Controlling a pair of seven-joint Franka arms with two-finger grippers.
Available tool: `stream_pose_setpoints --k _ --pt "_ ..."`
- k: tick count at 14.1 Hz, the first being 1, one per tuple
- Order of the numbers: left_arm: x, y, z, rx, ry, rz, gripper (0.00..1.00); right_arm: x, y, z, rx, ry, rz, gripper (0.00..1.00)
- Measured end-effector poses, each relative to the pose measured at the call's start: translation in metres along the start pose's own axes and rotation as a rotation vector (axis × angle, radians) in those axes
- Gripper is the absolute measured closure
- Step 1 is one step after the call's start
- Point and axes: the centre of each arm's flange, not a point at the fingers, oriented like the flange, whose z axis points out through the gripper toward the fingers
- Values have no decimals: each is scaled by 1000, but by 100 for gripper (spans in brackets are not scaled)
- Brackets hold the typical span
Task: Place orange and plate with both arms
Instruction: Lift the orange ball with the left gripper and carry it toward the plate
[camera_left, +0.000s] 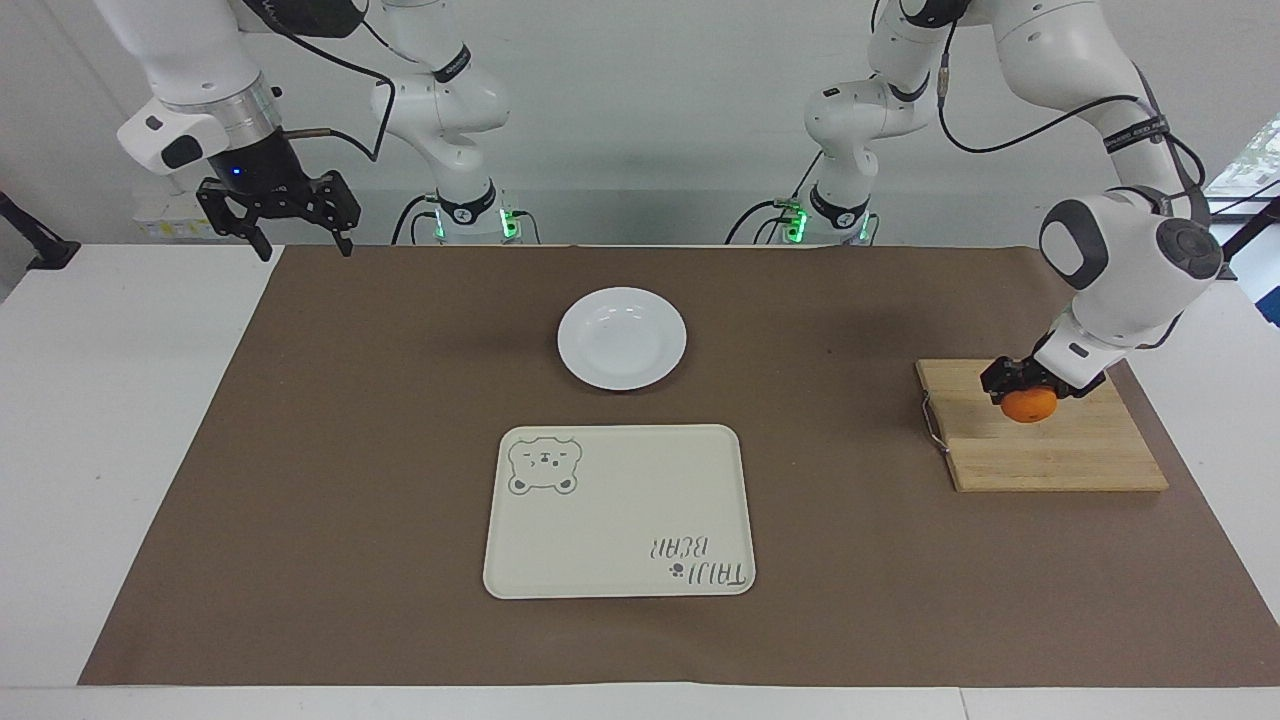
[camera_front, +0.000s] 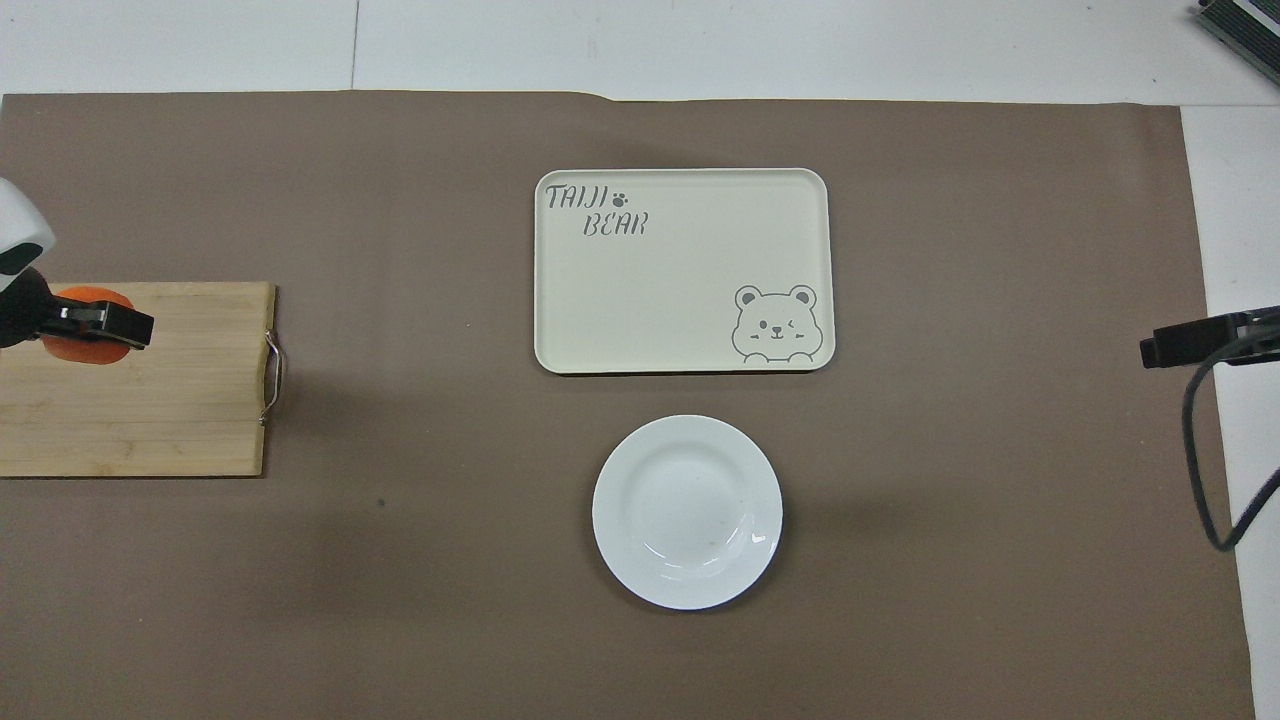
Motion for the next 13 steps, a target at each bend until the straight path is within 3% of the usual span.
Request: stream_pose_setpoints --k 5,9,13 --pt "-7 42 -69 2 -10 30 27 0 0 -2 -1 6 1 0" --pt "-4 70 -66 2 -25 50 27 -2 5 -5 -1 11 9 0" --pt "-1 143 -65 10 -27 4 27 -2 5 -6 -1 12 34 0"
